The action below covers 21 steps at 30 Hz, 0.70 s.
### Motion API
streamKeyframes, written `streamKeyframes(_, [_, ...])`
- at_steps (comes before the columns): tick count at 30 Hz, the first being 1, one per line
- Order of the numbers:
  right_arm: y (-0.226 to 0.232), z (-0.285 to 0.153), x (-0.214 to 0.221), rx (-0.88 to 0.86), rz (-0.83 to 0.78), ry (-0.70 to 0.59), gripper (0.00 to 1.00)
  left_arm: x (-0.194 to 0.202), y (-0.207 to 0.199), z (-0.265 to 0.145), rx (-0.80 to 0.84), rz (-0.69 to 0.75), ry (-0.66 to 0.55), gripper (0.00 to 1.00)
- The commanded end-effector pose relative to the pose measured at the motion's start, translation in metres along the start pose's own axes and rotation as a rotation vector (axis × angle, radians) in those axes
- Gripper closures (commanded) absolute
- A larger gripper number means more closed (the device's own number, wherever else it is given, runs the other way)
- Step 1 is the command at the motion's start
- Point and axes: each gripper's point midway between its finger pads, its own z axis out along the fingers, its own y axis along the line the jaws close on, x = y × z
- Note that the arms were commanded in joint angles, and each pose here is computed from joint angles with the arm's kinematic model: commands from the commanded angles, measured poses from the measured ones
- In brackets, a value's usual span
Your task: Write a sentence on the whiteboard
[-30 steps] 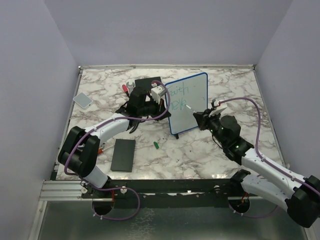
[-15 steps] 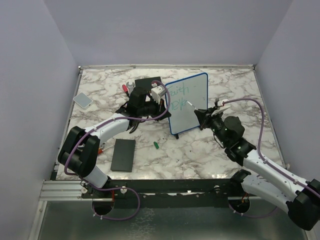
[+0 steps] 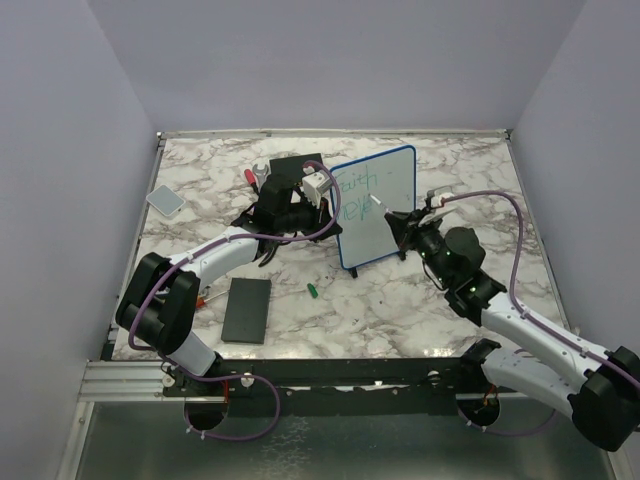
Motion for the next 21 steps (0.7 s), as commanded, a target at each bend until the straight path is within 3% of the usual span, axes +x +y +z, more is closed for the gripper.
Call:
streamKeyframes(1, [-0.001, 0.006, -0.012, 0.016, -0.006, -0.026, 0.99, 0.026, 0.009, 0.001, -0.04, -0.014, 0.085, 1.0])
streamKeyframes(21, [-0.015, -0.007, 0.021, 0.077, 0.001, 0.075, 0.99, 0.025, 0.008, 0.001, -0.038, -0.012, 0.082, 1.0])
